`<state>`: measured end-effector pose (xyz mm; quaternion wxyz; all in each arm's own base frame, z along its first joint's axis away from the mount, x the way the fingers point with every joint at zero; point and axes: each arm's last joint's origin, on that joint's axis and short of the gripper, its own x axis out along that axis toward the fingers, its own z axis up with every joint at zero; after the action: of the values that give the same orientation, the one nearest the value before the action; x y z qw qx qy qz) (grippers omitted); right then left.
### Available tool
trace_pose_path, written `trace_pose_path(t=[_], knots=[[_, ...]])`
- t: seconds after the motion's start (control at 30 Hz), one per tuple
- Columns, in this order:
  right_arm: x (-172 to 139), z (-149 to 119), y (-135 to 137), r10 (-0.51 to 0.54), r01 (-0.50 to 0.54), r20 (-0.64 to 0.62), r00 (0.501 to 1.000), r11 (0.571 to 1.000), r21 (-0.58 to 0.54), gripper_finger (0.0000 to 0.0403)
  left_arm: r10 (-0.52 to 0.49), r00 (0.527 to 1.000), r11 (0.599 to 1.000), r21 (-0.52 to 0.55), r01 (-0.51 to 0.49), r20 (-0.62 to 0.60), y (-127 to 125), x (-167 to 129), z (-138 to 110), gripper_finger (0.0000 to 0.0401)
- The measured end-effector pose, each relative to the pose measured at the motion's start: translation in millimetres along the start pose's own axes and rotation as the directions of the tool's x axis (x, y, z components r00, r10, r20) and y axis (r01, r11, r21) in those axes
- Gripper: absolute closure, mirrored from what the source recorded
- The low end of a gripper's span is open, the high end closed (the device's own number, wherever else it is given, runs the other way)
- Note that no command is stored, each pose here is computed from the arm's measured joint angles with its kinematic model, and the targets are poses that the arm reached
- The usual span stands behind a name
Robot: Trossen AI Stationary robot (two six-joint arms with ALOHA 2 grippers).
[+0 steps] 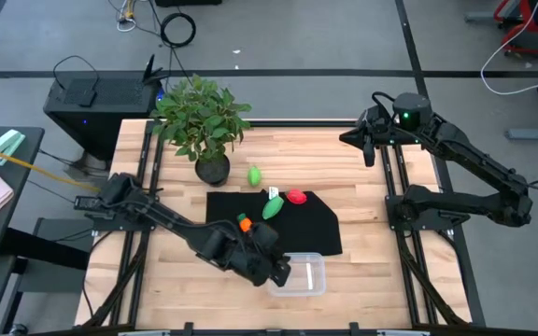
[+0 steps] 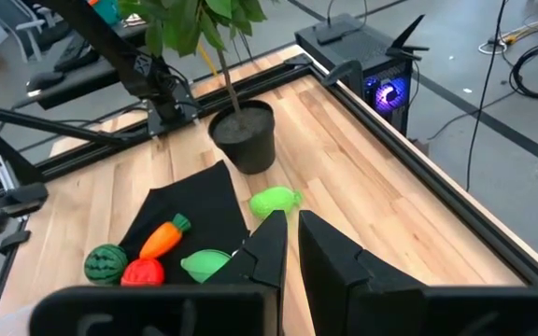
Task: Pick and placing Produce into tupperware
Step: Put the watermelon into the transparent bin
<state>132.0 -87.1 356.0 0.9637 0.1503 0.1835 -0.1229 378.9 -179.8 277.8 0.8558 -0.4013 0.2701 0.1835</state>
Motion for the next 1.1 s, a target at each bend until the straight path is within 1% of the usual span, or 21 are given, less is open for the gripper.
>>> trace_pose_path(t=[0.1,0.17,0.27,0.33,0.4,0.47,0.53,0.6,0.63,0.67,0.77,0.83,0.87,0.9,1.0,1.07,1.1], knots=[[0,0,0,0.000,0.000,-0.001,1.000,1.000,0.001,0.0365,-0.024,0.995,1.000,-0.012,0.023,-0.100,3,5,6,0.0190],[0,0,0,0.000,0.000,-0.001,1.000,1.000,0.001,0.0365,-0.034,0.983,0.999,0.002,0.035,-0.178,7,8,11,0.0159],[0,0,0,0.000,0.000,-0.001,1.000,1.000,0.001,0.0365,-0.030,0.959,0.999,-0.040,0.020,-0.283,15,14,21,0.0128],[0,0,0,0.000,0.000,-0.001,1.000,1.000,0.001,0.0365,-0.031,0.935,0.999,-0.051,0.014,-0.352,20,16,27,0.0122],[0,0,0,0.000,0.000,-0.001,1.000,1.000,0.001,0.0365,0.003,0.904,0.999,-0.046,-0.025,-0.426,28,17,29,0.0124],[0,0,0,0.000,0.000,-0.001,1.000,1.000,0.001,0.0365,0.084,0.865,0.994,-0.021,-0.108,-0.494,37,14,26,0.0130],[0,0,0,-0.001,0.001,-0.002,1.000,1.000,0.001,0.0365,0.182,0.824,0.976,-0.003,-0.218,-0.536,47,11,22,0.0139],[0,-1,0,-0.001,0.001,-0.011,1.000,1.000,0.005,0.0365,0.255,0.793,0.953,0.002,-0.304,-0.553,52,4,18,0.0148],[0,-1,0,-0.001,0.001,-0.013,1.000,1.000,0.005,0.0365,0.281,0.789,0.943,0.003,-0.334,-0.546,54,0,18,0.0153],[0,-2,0,-0.002,0.002,-0.016,1.000,1.000,0.006,0.0365,0.291,0.799,0.939,-0.004,-0.345,-0.526,53,-3,18,0.0157],[0,-2,0,-0.002,0.002,-0.016,1.000,1.000,0.005,0.0365,0.298,0.850,0.939,-0.026,-0.342,-0.435,48,-14,19,0.0168],[0,-2,0,-0.001,0.001,-0.016,1.000,1.000,0.004,0.0365,0.314,0.860,0.927,-0.064,-0.369,-0.401,48,-18,19,0.0174],[0,-2,0,-0.002,0.002,-0.016,1.000,1.000,0.003,0.0365,0.333,0.852,0.916,-0.077,-0.394,-0.403,49,-19,19,0.0177],[0,-2,0,-0.002,0.002,-0.016,1.000,1.000,0.000,0.0365,0.366,0.832,0.899,-0.071,-0.431,-0.416,53,-20,18,0.0180],[0,-2,0,-0.002,0.002,-0.016,1.000,1.000,-0.002,0.0365,0.445,0.782,0.861,-0.032,-0.508,-0.436,60,-22,15,0.0190],[0,-2,0,-0.002,0.001,-0.017,1.000,1.000,-0.003,0.0365,0.469,0.766,0.850,-0.012,-0.527,-0.439,63,-22,13,0.0195],[0,-2,0,-0.002,0.002,-0.017,1.000,1.000,-0.003,0.0365,0.468,0.767,0.854,0.000,-0.521,-0.439,63,-21,14,0.0198]])
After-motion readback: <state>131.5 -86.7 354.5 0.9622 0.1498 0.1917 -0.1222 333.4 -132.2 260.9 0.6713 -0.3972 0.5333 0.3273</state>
